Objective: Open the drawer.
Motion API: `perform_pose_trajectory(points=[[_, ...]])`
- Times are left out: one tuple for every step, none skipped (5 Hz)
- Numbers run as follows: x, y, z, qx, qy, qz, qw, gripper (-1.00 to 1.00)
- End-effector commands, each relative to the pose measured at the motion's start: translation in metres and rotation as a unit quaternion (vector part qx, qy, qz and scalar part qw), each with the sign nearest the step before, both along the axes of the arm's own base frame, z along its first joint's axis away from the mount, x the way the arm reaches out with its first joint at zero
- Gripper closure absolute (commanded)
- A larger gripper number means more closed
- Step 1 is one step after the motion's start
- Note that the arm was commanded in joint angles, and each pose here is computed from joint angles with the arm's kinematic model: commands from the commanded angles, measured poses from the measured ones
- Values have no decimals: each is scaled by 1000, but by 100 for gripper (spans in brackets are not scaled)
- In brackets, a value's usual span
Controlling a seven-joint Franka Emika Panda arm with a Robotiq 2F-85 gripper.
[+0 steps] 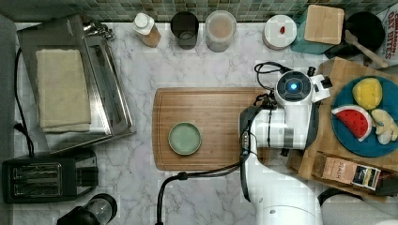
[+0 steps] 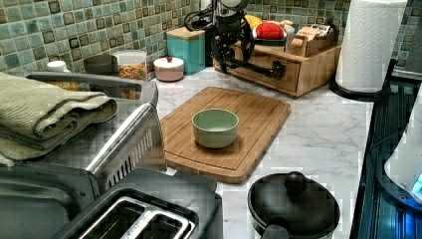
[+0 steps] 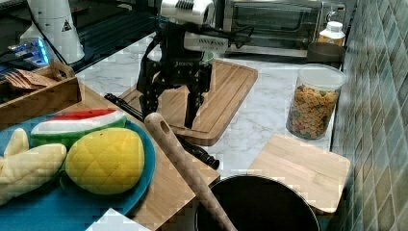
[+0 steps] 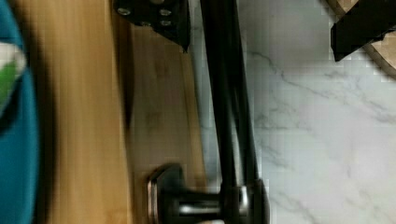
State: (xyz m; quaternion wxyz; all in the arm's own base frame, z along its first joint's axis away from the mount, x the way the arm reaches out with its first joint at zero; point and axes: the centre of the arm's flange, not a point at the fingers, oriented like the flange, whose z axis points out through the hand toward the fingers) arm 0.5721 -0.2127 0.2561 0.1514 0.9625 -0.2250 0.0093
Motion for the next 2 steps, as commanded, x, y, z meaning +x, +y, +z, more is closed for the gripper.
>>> perform_pose_trajectory(points=[[-1,-46,-8,-4,-10,-30,999,-100],[5,-25,4,5,-8,-27,1000,-100]])
